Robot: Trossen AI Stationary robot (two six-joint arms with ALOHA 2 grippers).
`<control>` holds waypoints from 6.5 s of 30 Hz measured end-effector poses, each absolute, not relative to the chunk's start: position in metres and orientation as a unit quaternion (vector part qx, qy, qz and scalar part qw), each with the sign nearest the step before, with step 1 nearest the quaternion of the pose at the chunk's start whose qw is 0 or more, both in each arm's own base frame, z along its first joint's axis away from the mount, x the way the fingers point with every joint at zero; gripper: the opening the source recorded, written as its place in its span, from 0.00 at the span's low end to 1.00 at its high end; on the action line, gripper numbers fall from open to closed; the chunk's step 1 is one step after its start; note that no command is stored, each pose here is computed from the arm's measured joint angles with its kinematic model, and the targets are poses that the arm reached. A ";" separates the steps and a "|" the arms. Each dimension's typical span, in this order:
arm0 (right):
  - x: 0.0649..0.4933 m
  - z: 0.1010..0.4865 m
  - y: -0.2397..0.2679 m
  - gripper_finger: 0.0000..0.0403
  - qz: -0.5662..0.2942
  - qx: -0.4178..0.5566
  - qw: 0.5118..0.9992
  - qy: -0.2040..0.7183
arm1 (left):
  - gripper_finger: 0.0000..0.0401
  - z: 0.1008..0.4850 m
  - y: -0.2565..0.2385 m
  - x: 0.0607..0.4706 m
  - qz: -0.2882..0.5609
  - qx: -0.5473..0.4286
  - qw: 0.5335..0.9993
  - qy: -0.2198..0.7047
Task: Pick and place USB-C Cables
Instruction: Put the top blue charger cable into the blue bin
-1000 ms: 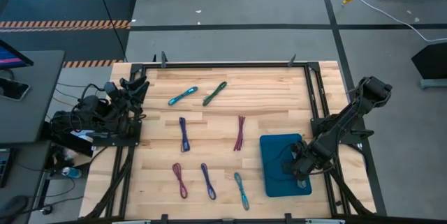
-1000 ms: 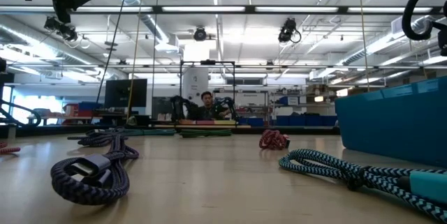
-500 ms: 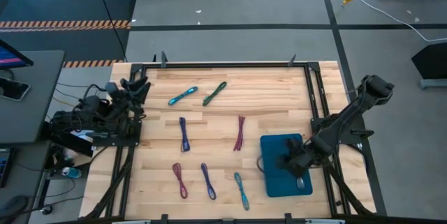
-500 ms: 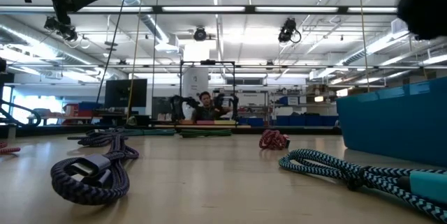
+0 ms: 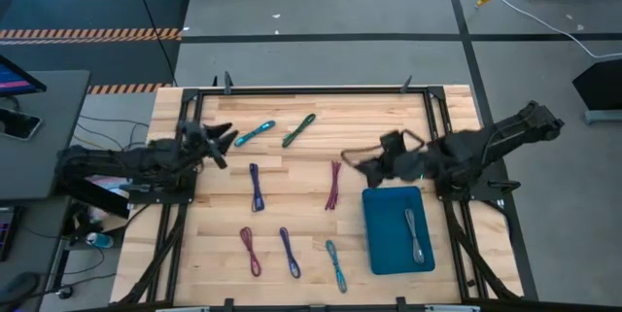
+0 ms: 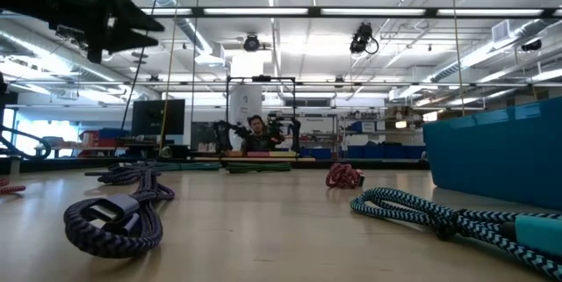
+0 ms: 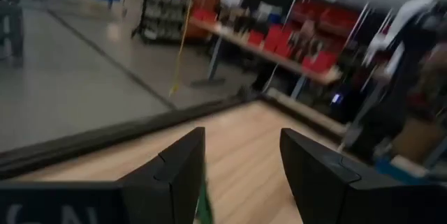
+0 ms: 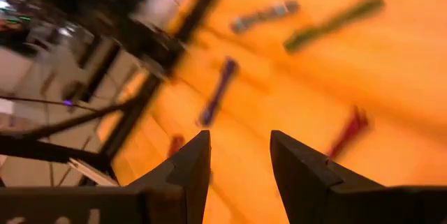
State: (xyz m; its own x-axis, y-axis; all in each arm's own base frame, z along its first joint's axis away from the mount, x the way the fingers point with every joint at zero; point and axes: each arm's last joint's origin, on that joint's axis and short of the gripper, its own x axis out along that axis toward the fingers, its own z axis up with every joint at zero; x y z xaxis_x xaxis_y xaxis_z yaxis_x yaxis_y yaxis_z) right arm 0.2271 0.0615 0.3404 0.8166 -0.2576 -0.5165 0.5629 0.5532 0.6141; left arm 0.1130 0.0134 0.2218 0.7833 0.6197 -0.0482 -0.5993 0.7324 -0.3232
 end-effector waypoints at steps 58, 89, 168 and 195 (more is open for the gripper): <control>0.218 0.435 0.036 0.38 0.058 0.238 0.969 -0.035 | 0.48 0.148 0.175 0.234 0.317 -0.189 0.683 0.631; 0.218 0.435 0.036 0.38 0.054 0.228 0.972 -0.037 | 0.06 0.138 0.171 0.242 0.275 -0.228 0.700 0.619; 0.323 0.382 -0.034 0.61 -0.010 0.084 0.995 -0.061 | 0.06 0.402 0.023 0.269 0.092 -0.151 0.968 0.177; 0.320 0.381 -0.051 0.01 -0.013 0.081 0.996 -0.043 | 0.17 0.412 0.019 0.273 0.059 -0.152 0.978 0.127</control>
